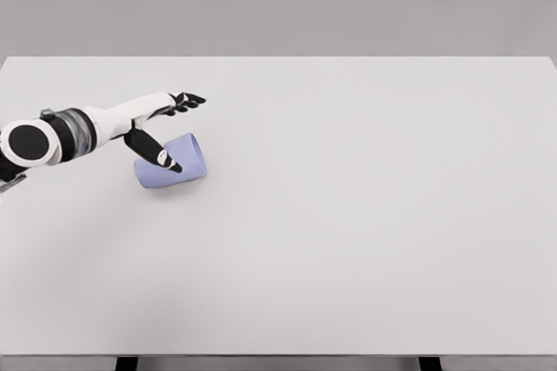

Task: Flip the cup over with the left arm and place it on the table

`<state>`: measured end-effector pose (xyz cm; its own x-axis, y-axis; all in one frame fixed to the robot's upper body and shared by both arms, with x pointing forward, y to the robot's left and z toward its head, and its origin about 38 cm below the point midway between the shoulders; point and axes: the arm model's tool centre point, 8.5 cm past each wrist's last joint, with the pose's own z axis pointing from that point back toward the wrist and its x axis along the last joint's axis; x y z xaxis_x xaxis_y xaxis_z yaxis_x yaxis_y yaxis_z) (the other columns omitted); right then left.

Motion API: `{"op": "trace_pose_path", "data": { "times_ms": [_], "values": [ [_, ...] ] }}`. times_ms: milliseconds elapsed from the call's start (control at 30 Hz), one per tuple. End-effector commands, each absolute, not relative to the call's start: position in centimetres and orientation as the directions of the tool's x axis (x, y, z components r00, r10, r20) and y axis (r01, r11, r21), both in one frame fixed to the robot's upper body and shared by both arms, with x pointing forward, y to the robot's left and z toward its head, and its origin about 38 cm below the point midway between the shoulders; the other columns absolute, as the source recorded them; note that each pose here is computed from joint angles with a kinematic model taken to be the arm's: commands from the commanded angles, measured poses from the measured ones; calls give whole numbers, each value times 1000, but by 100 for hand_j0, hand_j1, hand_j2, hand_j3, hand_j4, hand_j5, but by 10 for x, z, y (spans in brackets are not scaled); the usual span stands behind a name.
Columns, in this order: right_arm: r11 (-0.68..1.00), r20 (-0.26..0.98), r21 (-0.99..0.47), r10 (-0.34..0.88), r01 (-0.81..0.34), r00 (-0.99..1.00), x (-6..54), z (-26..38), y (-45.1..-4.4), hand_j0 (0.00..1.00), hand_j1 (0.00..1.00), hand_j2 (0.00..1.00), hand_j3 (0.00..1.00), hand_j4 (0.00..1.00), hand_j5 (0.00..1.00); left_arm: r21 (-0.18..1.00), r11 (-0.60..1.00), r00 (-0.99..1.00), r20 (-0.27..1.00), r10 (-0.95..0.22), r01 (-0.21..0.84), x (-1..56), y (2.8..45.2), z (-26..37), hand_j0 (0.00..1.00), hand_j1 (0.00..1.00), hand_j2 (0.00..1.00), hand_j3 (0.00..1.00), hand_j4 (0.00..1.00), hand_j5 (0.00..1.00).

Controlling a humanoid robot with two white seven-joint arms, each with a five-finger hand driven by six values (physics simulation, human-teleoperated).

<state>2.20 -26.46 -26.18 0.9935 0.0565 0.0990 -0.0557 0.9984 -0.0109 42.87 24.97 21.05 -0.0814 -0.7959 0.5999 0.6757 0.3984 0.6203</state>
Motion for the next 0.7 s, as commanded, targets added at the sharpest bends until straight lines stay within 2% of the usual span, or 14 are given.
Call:
{"op": "trace_pose_path", "data": {
  "times_ms": [0, 100, 667],
  "values": [
    [998, 100, -11, 56, -55, 993, 22, -262, -265, 100, 100, 100, 100, 100, 100, 631, 390, -77, 582, -809, 671, 430, 246, 208, 100, 100, 100, 100, 100, 100],
    [998, 98, -11, 56, -55, 994, 22, -262, -265, 100, 100, 100, 100, 100, 100, 624, 376, -84, 580, -810, 685, 428, 232, 198, 100, 100, 100, 100, 100, 100],
    [998, 100, -11, 56, -55, 993, 22, -262, -265, 100, 100, 100, 100, 100, 100, 653, 353, -73, 532, -844, 670, 422, 235, 176, 100, 100, 100, 100, 100, 100]
  ]
}}
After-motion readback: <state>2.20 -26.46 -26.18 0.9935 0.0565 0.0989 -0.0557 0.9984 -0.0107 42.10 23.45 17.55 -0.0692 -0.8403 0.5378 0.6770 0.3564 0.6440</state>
